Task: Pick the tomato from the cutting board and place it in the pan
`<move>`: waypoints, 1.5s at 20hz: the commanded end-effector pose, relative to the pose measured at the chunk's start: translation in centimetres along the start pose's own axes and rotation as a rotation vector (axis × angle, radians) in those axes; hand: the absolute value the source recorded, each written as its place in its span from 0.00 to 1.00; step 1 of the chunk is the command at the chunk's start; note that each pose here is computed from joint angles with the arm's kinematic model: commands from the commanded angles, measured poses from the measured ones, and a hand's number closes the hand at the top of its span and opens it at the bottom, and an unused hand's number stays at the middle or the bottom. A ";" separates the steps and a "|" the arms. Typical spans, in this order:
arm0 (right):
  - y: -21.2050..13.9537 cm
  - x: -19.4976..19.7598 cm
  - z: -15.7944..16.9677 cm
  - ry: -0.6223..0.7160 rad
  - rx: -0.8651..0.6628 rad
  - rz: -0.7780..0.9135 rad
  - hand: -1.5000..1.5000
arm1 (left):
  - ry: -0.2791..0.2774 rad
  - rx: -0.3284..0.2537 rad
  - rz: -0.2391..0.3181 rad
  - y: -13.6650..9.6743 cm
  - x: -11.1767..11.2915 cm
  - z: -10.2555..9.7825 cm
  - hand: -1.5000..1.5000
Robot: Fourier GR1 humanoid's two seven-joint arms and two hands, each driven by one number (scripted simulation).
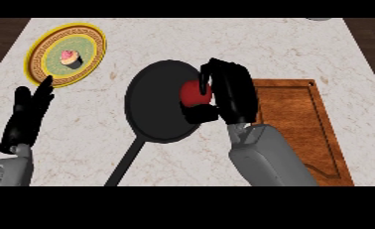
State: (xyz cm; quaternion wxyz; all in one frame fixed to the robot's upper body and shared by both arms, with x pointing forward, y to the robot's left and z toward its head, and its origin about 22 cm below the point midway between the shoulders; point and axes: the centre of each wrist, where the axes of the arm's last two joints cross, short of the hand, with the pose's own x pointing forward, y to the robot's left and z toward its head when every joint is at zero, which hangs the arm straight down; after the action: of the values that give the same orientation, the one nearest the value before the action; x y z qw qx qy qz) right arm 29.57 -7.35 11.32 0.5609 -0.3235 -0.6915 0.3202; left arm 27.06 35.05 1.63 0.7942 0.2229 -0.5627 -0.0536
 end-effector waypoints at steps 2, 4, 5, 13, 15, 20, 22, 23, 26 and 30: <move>4.7 0.0 -3.0 0.048 0.013 -0.011 1.00 | -0.009 -0.001 -0.001 -1.0 0.2 -0.9 0.50; 5.3 -0.3 -5.0 0.079 0.021 -0.008 1.00 | -0.028 -0.009 -0.014 -0.1 0.6 -1.1 0.50; 6.7 -0.2 -4.3 0.071 0.035 -0.001 1.00 | -0.012 -0.009 0.000 -1.2 -0.2 -0.9 0.50; 10.0 -2.9 -4.9 0.104 0.085 -0.073 1.00 | -0.048 -0.047 -0.010 -1.9 1.0 -1.1 0.50; 10.1 -4.0 -4.8 0.116 0.100 -0.172 1.00 | -0.037 -0.050 -0.010 -2.4 1.3 -1.3 0.50; 9.8 -3.5 -5.9 0.160 0.145 -0.241 0.00 | -0.067 -0.075 -0.022 -4.0 2.1 -1.2 0.50; 9.6 -3.6 -6.4 0.152 0.132 -0.262 0.00 | -0.088 -0.083 -0.029 -2.9 3.5 -1.9 0.50; 10.3 -4.2 -5.7 0.159 0.150 -0.251 0.00 | -0.080 -0.105 -0.016 -5.4 2.6 -1.0 0.50; 10.4 -4.6 -5.7 0.138 0.085 -0.294 0.00 | -0.084 -0.106 -0.021 -4.1 2.2 -1.3 0.50; 9.7 -3.9 -6.3 0.111 0.014 -0.394 0.00 | -0.084 -0.093 -0.017 -3.8 3.1 -2.0 0.50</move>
State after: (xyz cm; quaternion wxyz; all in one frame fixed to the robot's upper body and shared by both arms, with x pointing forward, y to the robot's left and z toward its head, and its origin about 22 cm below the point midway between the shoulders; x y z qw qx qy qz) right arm 37.06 -4.11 2.25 0.6572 -0.2042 -0.6882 0.2299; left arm 30.33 31.00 2.14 0.7783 0.1904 -0.5904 -0.0970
